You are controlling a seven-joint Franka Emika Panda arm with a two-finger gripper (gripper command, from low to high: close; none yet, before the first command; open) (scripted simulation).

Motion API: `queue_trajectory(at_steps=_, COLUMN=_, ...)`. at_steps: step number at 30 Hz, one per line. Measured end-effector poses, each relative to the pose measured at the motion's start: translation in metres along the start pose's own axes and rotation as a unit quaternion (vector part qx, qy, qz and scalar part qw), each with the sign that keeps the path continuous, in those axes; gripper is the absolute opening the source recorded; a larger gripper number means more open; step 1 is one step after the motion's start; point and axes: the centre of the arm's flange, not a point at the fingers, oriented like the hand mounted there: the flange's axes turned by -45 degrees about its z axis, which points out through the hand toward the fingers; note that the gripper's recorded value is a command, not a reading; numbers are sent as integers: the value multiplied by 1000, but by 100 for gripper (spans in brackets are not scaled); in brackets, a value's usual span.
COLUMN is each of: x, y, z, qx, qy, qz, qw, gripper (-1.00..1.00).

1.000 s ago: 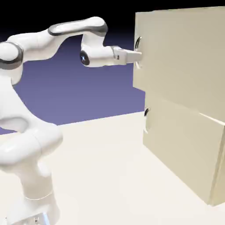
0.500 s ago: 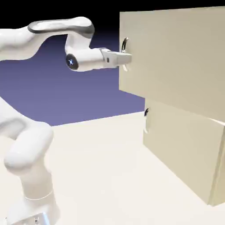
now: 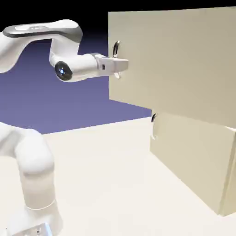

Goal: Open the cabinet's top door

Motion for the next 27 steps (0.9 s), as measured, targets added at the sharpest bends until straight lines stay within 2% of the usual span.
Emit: queue_trajectory(at_steps=27, x=0, y=76, z=-156, qx=167, qy=0, qz=0, qw=986, gripper=-100)
